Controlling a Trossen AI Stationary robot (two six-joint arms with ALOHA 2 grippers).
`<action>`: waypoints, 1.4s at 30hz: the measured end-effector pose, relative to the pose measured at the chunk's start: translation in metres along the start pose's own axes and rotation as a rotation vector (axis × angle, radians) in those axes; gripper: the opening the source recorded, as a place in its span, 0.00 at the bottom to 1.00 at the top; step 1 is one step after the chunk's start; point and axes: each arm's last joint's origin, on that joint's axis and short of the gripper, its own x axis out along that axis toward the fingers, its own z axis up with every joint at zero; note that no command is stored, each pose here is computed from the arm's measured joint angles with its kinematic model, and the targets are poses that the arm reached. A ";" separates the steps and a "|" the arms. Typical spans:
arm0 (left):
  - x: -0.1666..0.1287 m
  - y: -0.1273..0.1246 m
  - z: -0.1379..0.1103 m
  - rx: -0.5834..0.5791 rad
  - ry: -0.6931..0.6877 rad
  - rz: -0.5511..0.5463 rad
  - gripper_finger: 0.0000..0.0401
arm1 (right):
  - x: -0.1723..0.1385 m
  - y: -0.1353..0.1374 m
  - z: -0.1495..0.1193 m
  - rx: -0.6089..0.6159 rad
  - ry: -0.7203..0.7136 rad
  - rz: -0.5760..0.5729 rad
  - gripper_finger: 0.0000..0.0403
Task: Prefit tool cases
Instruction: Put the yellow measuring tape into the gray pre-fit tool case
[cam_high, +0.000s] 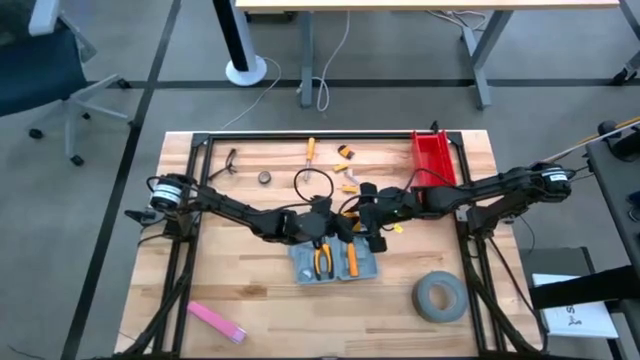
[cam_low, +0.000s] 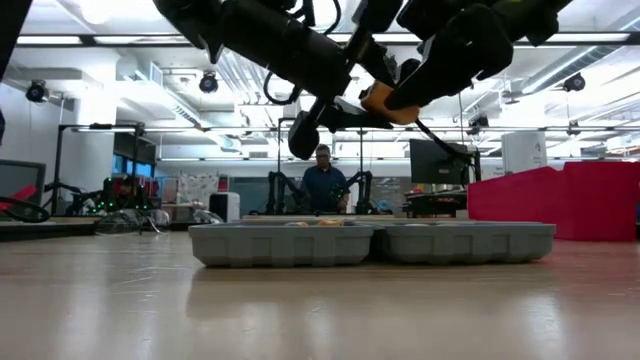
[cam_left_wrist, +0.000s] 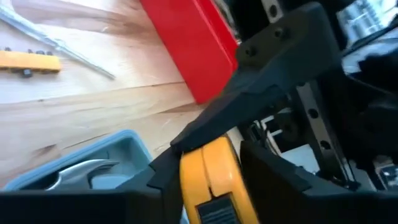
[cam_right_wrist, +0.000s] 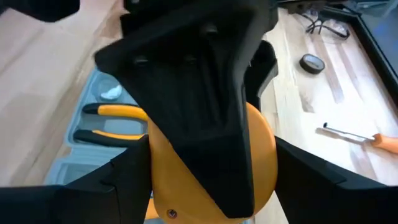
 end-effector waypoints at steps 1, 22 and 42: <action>0.000 -0.001 0.000 -0.011 0.005 0.001 0.32 | 0.000 0.000 0.000 -0.005 0.006 -0.005 0.63; -0.001 -0.005 0.001 0.017 0.045 -0.049 0.20 | -0.003 -0.002 0.005 -0.016 0.005 -0.047 0.78; -0.012 0.004 0.000 0.136 0.165 0.082 0.20 | -0.028 -0.003 -0.002 -0.001 0.105 -0.070 0.79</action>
